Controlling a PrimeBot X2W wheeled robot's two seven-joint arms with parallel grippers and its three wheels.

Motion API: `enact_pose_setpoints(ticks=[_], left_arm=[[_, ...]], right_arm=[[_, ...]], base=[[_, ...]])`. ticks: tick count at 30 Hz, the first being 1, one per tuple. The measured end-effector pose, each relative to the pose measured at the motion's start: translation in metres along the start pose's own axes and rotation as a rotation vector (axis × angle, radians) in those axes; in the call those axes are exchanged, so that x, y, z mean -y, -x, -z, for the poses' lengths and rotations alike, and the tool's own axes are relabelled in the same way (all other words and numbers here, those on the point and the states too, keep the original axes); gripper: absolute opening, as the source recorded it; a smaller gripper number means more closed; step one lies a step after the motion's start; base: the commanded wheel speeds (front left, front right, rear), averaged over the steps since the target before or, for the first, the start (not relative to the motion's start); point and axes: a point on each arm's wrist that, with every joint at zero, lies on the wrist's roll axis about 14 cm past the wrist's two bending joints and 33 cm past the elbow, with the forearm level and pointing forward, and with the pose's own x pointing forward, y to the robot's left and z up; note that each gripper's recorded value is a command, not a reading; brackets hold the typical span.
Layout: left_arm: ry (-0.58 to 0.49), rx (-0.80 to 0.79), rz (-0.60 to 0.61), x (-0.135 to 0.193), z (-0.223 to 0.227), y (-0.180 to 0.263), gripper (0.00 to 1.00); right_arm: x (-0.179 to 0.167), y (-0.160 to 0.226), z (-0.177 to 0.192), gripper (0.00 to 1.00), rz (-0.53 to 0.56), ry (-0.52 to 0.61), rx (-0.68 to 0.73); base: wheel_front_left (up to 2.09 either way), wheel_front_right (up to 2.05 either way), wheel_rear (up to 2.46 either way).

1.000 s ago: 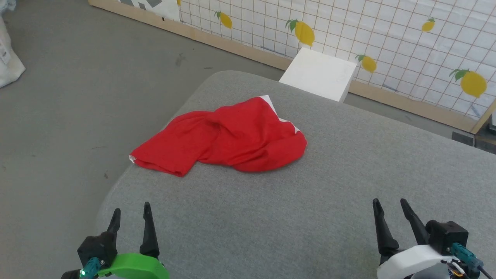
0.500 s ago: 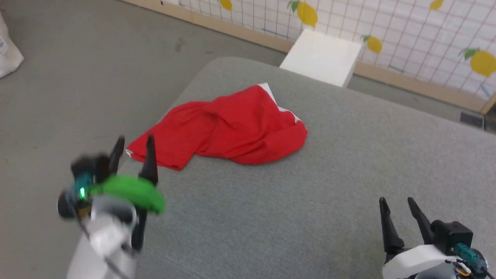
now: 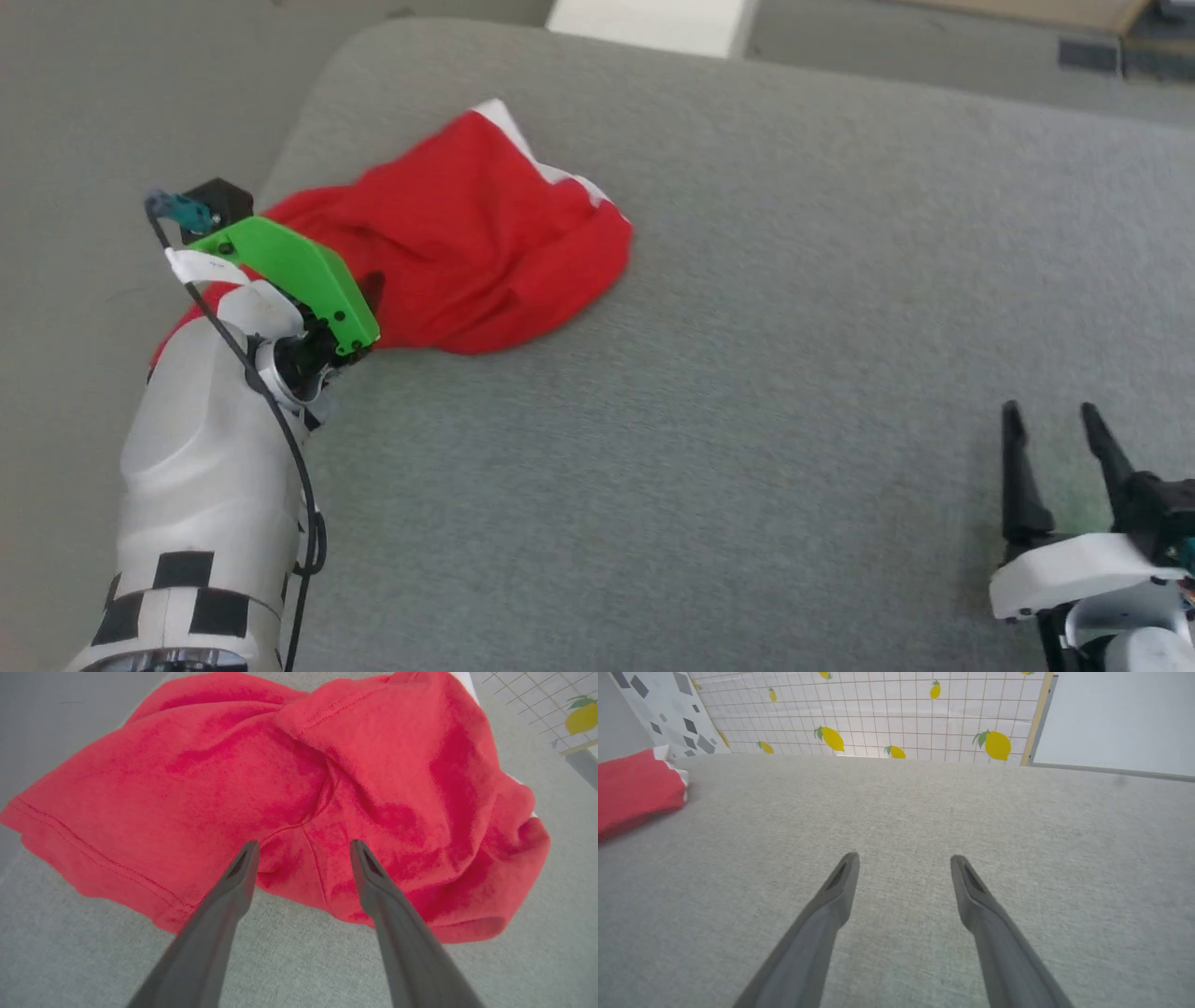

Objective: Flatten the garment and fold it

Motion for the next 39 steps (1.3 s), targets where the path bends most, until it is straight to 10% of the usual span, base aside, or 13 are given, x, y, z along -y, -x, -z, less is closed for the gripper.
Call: enact_pose_setpoints(ticks=[9,12,21,30,39], left_arm=[[-0.06,-0.216,-0.022,0.017,0.058,-0.044,1.0],[-0.066,-0.206,-0.033,0.016,0.06,-0.051,0.0],[-0.088,0.211,0.068,0.038,-0.015,-0.033,0.0],[-0.199,0.72,0.461,0.167,-0.146,0.071,0.0],[-0.378,0.577,0.793,0.284,-0.062,0.112,0.0]], right_arm=[[0.029,0.008,0.035,1.0,0.079,-0.027,-0.084],[0.03,0.007,0.042,1.0,0.084,-0.039,-0.1],[0.016,0.01,0.036,1.0,0.052,-0.072,-0.079],[0.013,0.028,0.016,1.0,0.066,-0.118,-0.026],[0.06,0.069,-0.004,1.0,0.223,-0.122,0.04]], base=[[0.0,0.0,0.0],[0.0,0.0,0.0],[0.0,0.0,0.0],[0.0,0.0,0.0],[0.0,0.0,0.0]])
